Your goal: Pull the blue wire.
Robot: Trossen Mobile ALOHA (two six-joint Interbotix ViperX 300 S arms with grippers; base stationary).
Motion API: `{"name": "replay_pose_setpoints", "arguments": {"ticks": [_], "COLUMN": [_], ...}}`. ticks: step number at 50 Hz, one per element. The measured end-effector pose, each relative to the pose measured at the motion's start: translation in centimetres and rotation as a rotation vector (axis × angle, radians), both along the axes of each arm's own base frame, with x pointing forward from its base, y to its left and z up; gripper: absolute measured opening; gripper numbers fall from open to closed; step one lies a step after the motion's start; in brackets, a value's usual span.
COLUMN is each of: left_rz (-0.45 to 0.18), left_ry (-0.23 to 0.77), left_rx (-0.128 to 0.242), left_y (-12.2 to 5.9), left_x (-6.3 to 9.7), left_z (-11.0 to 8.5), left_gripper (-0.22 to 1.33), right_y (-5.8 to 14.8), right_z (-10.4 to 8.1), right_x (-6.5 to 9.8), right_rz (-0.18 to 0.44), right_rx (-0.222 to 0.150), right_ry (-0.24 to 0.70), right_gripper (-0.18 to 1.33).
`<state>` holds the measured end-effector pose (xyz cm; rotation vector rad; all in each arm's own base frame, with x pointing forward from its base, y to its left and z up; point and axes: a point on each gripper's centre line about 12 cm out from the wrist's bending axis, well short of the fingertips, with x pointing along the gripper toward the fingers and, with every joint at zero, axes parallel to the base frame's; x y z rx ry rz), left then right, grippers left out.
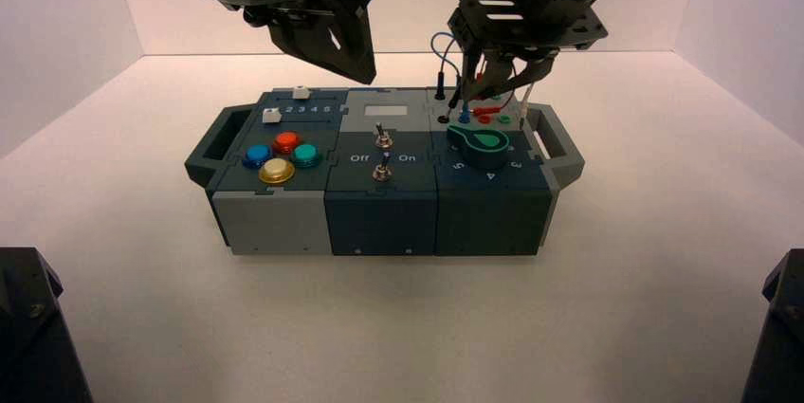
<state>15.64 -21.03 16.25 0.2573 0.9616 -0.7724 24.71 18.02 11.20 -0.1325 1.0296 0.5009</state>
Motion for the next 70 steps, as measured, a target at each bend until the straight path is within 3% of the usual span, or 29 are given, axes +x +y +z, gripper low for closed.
{"name": "replay_pose_setpoints", "arguments": {"ticks": [18, 32, 44, 70], "left_rz": [-0.001, -0.001, -0.003, -0.009], "left_ry": [-0.001, -0.002, -0.003, -0.009], "left_rx": [0.001, 0.001, 0.003, 0.005], "left_y": [0.0, 0.0, 0.0, 0.0], "left_x": [0.0, 0.0, 0.0, 0.1], "left_z": [0.0, 0.0, 0.0, 0.0], "left_gripper": [-0.16, -0.16, -0.16, -0.16], "right_y": [0.7, 0.9, 0.9, 0.9], "right_z": [-0.4, -0.5, -0.6, 0.2], "right_x": [1.0, 1.3, 1.2, 1.2], "right_rz": [0.0, 0.0, 0.0, -0.001], "right_rx": [0.002, 0.0, -0.001, 0.008], "right_ry": [-0.006, -0.003, -0.002, -0.013], "right_gripper": [0.62, 0.49, 0.08, 0.04]}}
